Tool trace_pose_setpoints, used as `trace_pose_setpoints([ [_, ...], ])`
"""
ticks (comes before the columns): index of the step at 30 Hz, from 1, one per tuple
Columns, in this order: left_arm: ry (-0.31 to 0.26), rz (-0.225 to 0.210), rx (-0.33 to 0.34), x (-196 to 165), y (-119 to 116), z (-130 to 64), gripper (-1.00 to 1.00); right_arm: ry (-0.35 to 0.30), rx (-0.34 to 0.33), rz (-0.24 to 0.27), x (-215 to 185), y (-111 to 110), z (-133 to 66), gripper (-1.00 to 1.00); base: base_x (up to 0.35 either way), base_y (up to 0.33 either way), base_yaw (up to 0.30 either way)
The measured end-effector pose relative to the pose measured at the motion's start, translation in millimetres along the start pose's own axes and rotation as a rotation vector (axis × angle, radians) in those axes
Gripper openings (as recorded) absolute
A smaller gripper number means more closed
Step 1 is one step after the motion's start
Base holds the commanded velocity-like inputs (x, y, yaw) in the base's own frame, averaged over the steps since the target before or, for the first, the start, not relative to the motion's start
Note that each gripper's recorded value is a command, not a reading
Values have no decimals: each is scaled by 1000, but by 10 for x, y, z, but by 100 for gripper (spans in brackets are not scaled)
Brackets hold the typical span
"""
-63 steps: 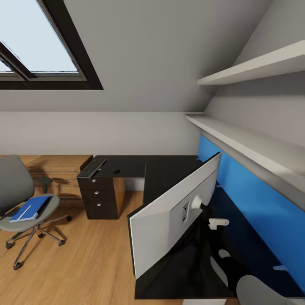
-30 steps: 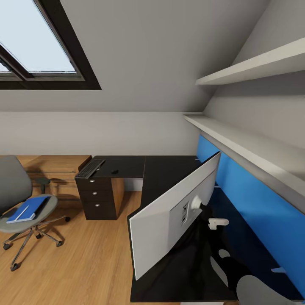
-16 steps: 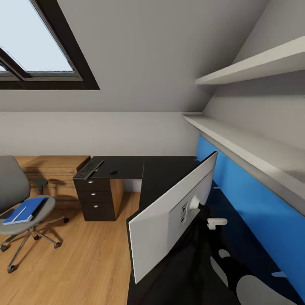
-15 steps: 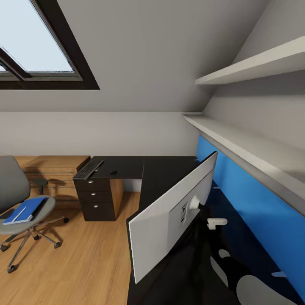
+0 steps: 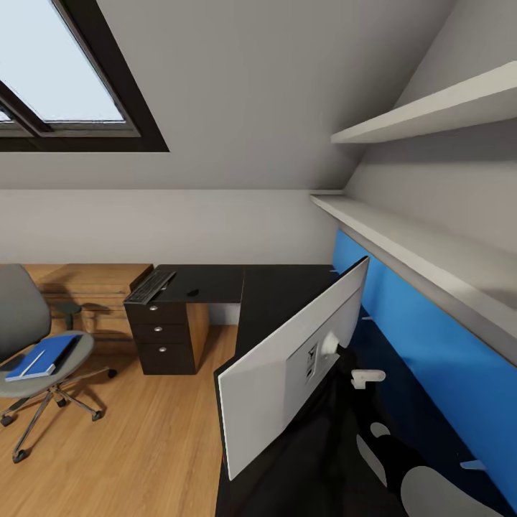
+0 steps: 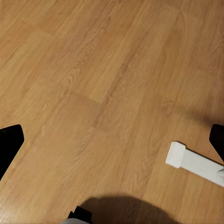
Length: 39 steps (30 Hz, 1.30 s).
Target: In the bedroom, organize the workspace by keeping the computer under the desk, ensuring the monitor is on the desk, placing the keyboard on the desk next to the monitor, placing the mouse on the desk next to the keyboard, moving the folder from the swivel chair onto the desk next to the mouse, stacking the notebook on top of the folder with the pen on top of the notebook, and positioning the swivel chair next to the desk.
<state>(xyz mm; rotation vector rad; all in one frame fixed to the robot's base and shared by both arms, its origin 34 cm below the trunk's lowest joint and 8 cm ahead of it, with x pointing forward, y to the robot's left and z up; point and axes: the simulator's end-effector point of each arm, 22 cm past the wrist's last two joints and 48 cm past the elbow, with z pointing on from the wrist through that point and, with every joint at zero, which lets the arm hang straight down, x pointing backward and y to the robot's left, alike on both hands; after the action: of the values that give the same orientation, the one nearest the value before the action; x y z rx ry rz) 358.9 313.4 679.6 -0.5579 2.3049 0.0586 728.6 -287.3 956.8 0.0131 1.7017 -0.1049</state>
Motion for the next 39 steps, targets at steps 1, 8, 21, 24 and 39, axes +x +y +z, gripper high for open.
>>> trace_pose_setpoints([
  [1, 0, 0, 0, 0, -1, 0, 100, 0, 0, 0, 0, 0, 0, -100, 0, 0, 0],
  [8, -1, 0, -1, -4, 9, 1, 100, 0, 1, -1, 0, -2, 0, -100, 0, 0, 0],
  [21, -1, 0, -1, -5, 10, 2, 100, 0, 2, 1, 0, -5, 0, -100, 0, 0, 0],
  [24, -1, 0, -1, -5, 10, 1, 100, 1, 3, 1, 0, -5, 0, -100, 0, 0, 0],
  [39, 0, 1, -2, -4, 12, 3, 100, 1, 45, 9, 13, -106, -5, -100, 0, -61, 0],
])
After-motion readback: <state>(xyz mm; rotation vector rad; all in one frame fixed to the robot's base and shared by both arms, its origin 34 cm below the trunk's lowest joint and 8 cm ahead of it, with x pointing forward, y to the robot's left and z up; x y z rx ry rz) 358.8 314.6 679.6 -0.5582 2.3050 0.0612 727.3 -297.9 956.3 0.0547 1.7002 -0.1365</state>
